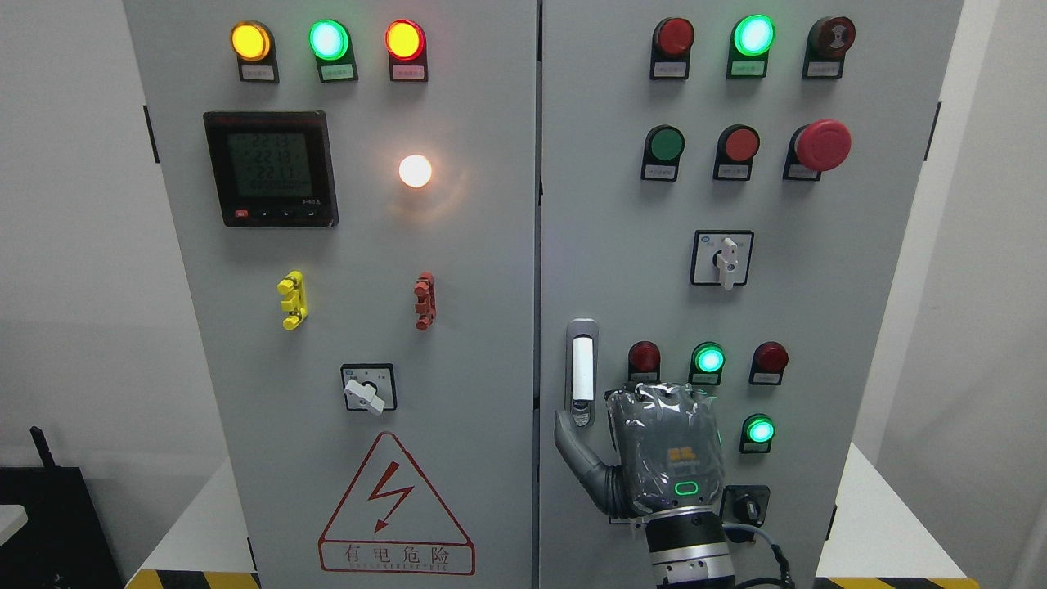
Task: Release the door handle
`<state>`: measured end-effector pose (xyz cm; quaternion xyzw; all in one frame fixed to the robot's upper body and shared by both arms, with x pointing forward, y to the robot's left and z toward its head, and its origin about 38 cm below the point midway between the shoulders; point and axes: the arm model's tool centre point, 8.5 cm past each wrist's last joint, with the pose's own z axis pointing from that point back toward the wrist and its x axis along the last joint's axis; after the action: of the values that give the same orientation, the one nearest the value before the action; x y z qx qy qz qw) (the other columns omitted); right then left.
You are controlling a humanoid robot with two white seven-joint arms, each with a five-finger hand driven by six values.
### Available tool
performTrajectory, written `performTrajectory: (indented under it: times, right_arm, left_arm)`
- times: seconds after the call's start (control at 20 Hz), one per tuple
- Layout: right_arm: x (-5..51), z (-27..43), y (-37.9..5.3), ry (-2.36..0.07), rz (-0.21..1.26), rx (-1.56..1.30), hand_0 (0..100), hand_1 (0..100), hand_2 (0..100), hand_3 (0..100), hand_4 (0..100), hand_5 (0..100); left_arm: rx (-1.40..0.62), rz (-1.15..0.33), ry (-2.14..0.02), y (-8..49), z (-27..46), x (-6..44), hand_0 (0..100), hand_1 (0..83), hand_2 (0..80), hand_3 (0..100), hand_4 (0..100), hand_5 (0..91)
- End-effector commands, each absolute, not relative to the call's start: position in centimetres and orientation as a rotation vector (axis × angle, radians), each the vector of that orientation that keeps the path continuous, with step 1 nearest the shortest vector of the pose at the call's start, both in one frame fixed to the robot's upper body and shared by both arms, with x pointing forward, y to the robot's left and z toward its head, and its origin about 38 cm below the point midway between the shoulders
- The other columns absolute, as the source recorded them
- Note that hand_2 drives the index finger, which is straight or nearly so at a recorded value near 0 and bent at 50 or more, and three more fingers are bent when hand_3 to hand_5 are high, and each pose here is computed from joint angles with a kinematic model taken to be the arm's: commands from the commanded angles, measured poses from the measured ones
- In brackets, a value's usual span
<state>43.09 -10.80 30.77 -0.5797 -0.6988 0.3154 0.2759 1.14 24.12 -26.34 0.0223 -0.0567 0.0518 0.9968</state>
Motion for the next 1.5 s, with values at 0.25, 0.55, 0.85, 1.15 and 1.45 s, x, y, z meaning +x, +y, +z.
performTrajectory:
  times: [0.25,0.55,0.85,1.15,1.45]
  right_arm:
    - [43.52,31.09,-10.9,-1.868,0.837,-1.566,37,0,100,100,100,95]
    - [43.57,31.0,-10.89,-1.866,0.84,-1.565,38,0,100,100,100,95]
    - [43.53,31.15,-10.77,-1.87,0.834,-1.562,40,0,100,100,100,95]
    - [43.54,31.15,-10.78,-1.869,0.833,-1.563,42,0,100,100,100,95]
    - [43.56,31.05,-10.81,-1.863,0.829,-1.561,42,0,100,100,100,95]
  left_arm:
    - [0.043,0.105,-0.114,24.02,-26.39,0.22,12,38.9,0.0,0,0,0.0]
    - [0.043,0.105,-0.114,24.02,-26.39,0.22,12,38.9,0.0,0,0,0.0]
    - [0.043,0.105,-0.114,24.02,-26.39,0.22,12,38.9,0.0,0,0,0.0]
    - [0.043,0.105,-0.114,24.02,-26.39,0.22,12,38.9,0.0,0,0,0.0]
    - [0.043,0.105,-0.114,24.02,-26.39,0.22,12,38.9,0.0,0,0,0.0]
